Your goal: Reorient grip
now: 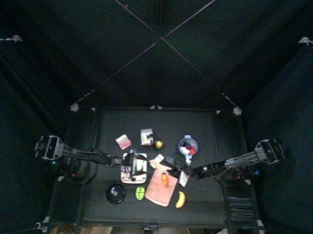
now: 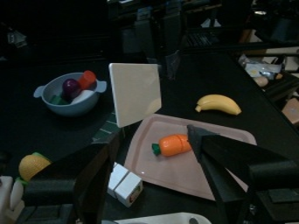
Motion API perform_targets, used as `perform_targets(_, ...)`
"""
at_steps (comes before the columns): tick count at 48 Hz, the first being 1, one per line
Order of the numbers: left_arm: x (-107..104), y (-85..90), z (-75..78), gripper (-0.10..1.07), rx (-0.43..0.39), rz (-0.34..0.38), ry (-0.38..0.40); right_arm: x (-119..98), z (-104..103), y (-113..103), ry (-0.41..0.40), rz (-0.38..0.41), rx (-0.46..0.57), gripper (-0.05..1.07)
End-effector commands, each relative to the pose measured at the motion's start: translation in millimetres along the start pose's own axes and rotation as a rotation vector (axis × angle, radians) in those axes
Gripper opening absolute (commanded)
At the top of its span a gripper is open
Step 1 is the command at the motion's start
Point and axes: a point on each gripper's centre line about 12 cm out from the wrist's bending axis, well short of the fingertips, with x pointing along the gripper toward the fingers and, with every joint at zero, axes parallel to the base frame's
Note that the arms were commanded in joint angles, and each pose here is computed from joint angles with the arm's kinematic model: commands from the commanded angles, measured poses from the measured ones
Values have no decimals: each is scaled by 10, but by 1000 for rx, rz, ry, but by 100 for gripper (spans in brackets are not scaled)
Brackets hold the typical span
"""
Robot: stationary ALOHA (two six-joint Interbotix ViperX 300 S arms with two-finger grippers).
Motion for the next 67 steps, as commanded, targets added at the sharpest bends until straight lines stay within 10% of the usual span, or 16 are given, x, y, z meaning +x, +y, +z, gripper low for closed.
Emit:
perform_targets(1,29,29,92,96,18,-1,-28,-42,40,63,-14,24,-2,48)
perform_targets(43,54,-24,114,96,-25,-109,-27,155,-36,122,41,-32,-60,48)
perform_targets(53,46,42,97,96,-46,-100,-24,139,-19,98,167,-132,-81,48)
perform_targets(67,36,-5,64,96,-32,-119,-14,80,145,192,276,-49,-224,48)
